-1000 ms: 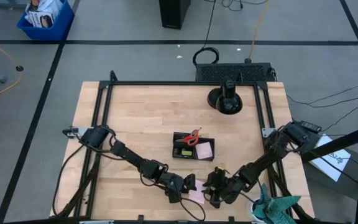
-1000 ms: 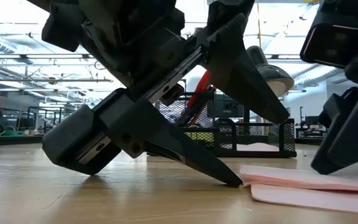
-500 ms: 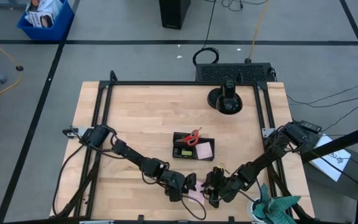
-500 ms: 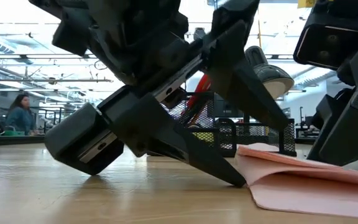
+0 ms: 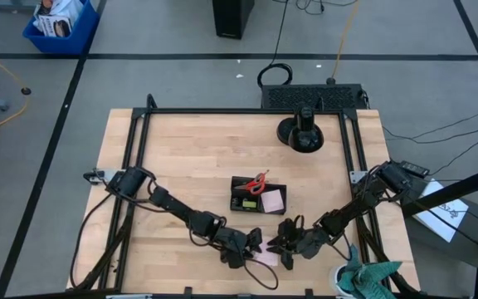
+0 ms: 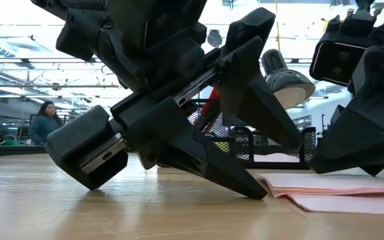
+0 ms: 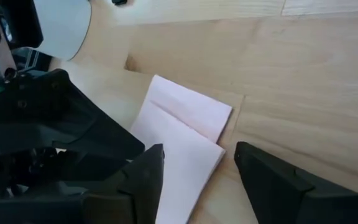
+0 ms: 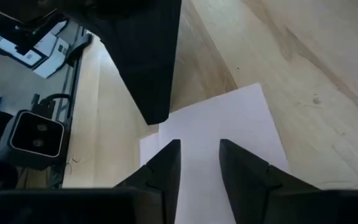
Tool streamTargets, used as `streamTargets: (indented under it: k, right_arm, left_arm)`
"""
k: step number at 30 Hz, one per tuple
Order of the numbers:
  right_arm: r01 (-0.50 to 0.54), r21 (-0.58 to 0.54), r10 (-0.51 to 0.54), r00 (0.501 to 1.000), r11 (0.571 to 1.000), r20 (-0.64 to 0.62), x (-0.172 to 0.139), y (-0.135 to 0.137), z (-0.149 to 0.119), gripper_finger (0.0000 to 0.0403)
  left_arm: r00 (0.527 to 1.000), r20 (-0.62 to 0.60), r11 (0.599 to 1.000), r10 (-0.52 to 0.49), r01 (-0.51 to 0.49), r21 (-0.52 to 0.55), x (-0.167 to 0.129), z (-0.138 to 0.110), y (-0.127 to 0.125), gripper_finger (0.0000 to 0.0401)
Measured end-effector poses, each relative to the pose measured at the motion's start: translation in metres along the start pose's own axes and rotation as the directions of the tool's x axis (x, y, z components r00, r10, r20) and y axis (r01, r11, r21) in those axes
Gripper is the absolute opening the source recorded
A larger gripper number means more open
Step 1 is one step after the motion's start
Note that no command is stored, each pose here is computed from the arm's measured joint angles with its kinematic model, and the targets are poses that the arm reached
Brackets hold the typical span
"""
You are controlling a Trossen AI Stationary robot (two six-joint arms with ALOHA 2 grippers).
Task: Pick and place office supplies into organizer
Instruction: Put the pink sticky notes into the black desk organizer
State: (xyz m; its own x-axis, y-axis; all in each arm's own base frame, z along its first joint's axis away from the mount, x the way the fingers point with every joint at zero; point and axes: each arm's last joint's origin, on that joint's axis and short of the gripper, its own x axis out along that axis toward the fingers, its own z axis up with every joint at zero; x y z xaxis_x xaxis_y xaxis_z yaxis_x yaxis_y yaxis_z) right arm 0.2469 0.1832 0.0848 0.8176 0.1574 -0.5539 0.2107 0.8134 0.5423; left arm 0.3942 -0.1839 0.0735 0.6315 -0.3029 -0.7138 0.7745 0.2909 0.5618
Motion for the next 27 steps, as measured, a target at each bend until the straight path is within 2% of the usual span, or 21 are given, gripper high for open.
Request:
streamTargets:
  k: [4,13,27]
  right_arm:
    - [-0.007,-0.01,0.007,1.0,1.0,0.002,0.0,0.0,0.0,0.01]
    - [-0.017,-0.01,0.017,1.0,1.0,0.005,0.0,0.001,0.001,0.01]
    - [-0.05,-0.012,0.05,0.999,0.999,0.021,0.003,0.004,0.006,0.01]
  left_arm:
    - [0.999,0.005,0.999,0.038,-0.038,0.006,0.0,0.001,0.002,0.0215]
    - [0.999,-0.013,0.999,0.032,-0.032,0.002,0.0,-0.004,0.004,0.0215]
    - [0.999,-0.002,0.999,0.042,-0.042,-0.035,0.001,-0.011,0.01,0.0172]
